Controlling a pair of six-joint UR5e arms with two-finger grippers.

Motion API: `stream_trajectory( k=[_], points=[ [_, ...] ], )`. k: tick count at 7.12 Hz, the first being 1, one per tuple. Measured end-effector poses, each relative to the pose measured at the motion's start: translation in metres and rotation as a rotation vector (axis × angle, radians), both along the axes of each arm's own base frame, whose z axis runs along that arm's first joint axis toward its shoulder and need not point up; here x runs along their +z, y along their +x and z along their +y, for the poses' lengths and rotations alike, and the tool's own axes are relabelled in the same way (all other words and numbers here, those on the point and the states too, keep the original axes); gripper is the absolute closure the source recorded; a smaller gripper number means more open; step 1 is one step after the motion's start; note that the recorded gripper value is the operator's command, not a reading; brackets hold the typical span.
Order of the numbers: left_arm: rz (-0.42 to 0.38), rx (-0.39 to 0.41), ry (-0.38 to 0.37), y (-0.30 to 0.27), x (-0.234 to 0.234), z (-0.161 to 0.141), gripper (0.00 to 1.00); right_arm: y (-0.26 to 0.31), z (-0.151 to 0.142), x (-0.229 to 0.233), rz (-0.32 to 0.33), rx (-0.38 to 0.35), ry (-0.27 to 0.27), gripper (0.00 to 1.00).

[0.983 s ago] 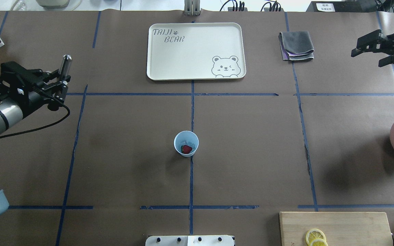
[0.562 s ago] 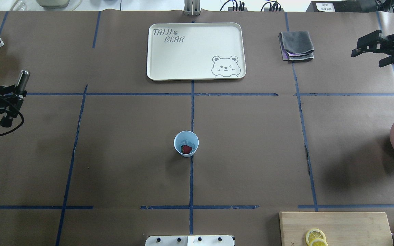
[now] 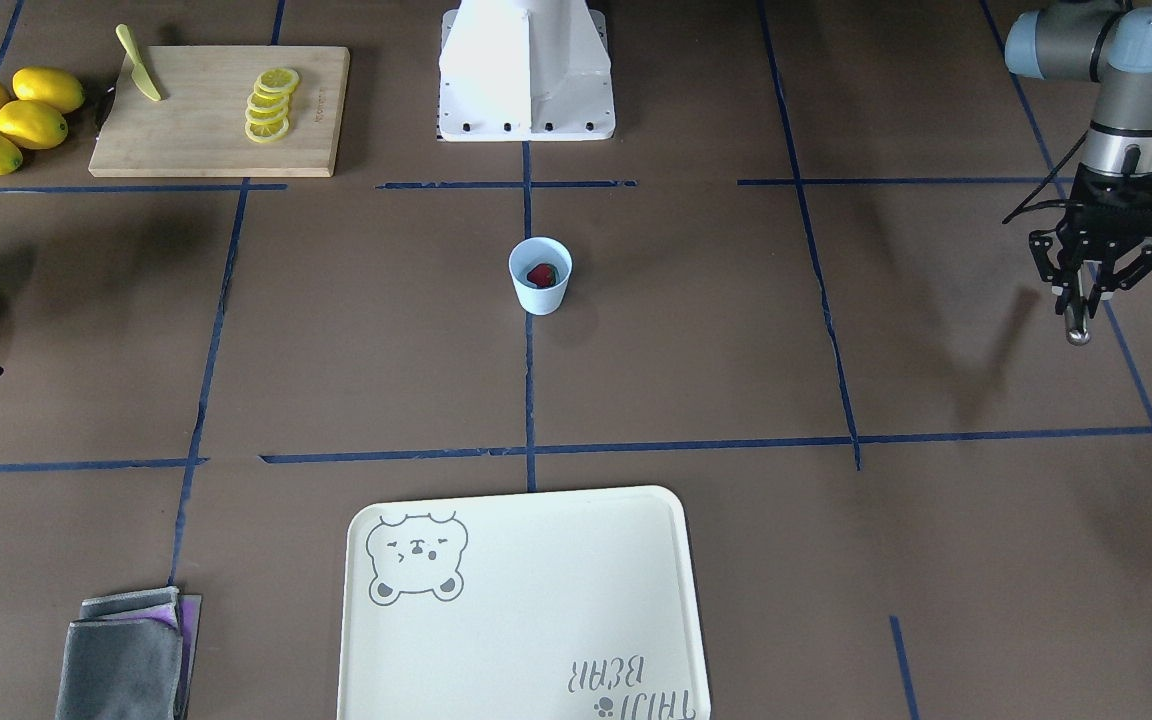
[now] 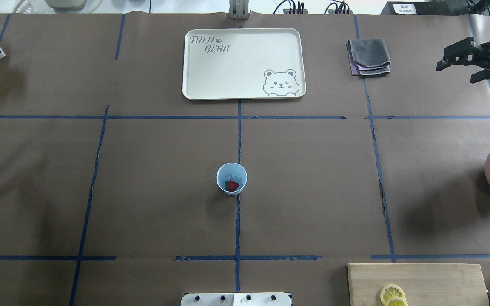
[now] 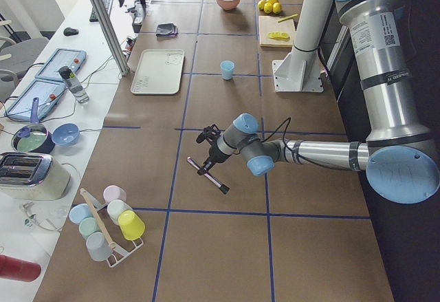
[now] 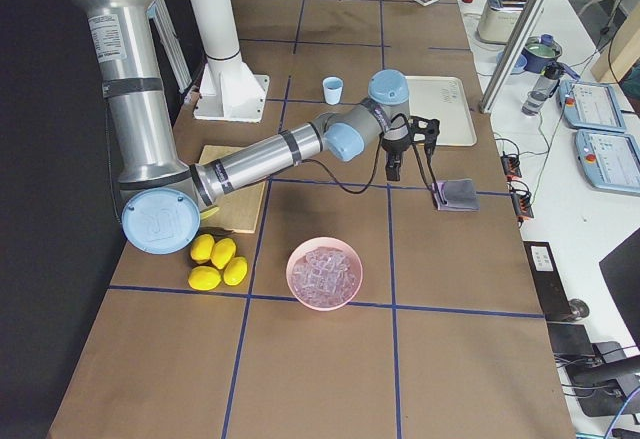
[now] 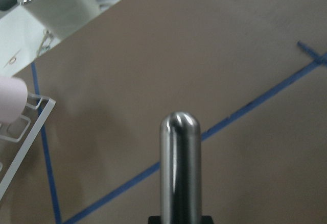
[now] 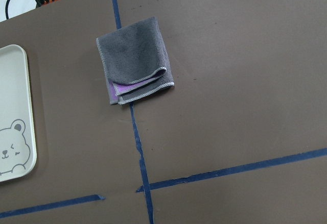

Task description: Mash ice and strawberries in cup

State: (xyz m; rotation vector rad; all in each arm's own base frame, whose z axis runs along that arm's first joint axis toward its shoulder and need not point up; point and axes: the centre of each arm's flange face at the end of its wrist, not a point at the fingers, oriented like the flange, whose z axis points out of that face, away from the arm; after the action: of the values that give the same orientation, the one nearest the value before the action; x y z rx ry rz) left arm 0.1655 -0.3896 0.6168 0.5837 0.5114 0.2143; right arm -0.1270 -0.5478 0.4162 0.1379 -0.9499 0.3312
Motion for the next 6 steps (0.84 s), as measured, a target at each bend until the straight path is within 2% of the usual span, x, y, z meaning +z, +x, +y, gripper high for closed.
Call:
stream_trajectory(
  k=[2, 4, 6],
  points=[
    [0.068, -0.048, -0.246, -0.019, 0.014, 0.000, 1.00, 0.000, 0.000, 0.000, 0.000, 0.000, 0.001, 0.00],
    [0.081, -0.104, -0.407, -0.015, 0.024, -0.001, 1.00, 0.000, 0.001, -0.001, -0.001, 0.000, 0.002, 0.00],
    [0.066, -0.090, -0.543, -0.003, 0.027, -0.007, 1.00, 0.000, 0.001, -0.001, -0.001, 0.000, 0.003, 0.00]
  ],
)
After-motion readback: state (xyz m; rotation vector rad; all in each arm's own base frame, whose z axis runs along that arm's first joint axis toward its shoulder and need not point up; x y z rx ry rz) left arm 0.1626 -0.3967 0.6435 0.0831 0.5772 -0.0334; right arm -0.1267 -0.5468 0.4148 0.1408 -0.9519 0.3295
